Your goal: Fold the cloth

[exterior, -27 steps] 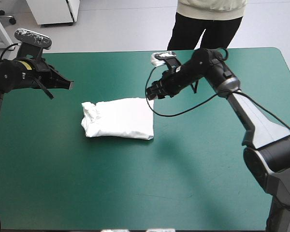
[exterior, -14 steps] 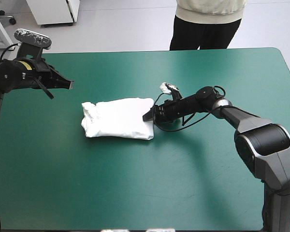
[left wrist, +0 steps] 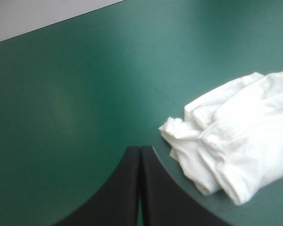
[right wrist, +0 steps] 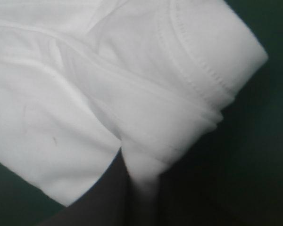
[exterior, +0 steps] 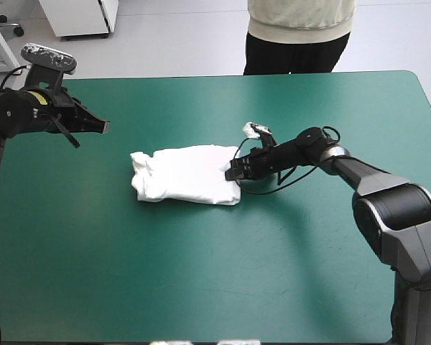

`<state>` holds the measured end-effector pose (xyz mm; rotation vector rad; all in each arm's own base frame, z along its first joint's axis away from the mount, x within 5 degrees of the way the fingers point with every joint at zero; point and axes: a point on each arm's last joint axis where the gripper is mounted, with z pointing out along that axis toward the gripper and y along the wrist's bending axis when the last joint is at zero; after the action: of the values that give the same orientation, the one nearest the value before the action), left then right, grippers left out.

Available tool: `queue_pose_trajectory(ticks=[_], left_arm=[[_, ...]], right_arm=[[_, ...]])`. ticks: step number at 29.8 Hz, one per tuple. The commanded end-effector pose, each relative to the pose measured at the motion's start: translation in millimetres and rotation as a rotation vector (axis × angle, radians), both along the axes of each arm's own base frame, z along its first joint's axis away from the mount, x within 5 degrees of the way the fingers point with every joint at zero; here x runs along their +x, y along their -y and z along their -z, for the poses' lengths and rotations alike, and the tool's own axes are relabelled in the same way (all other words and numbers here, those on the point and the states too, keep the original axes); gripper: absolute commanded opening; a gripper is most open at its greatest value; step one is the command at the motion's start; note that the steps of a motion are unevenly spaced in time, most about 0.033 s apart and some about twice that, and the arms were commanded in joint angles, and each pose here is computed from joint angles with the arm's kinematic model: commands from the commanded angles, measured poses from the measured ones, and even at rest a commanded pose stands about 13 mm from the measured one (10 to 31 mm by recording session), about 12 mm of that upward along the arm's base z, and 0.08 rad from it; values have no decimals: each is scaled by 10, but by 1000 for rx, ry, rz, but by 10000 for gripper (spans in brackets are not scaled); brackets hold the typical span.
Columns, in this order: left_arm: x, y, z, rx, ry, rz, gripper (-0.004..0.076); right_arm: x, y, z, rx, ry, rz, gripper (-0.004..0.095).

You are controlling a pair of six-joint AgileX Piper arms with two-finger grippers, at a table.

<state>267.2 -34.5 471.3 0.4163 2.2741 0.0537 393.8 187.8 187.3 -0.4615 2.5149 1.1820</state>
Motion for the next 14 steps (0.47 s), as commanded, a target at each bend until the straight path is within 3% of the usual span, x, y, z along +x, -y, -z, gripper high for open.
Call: queue_pose_trajectory(ticks=[1, 7, 14], left_arm=[[-110, -3, -198, -30, 104, -1, -9], [-112, -3, -196, -30, 101, 0, -9], [-111, -3, -196, -29, 102, 1, -9]], right_arm=[[-16, 362, -587, -55, 116, 42, 5], [-183, 1141, -875, -394, 150, 162, 5], [-543, 2137, -950, -552, 43, 408, 5]])
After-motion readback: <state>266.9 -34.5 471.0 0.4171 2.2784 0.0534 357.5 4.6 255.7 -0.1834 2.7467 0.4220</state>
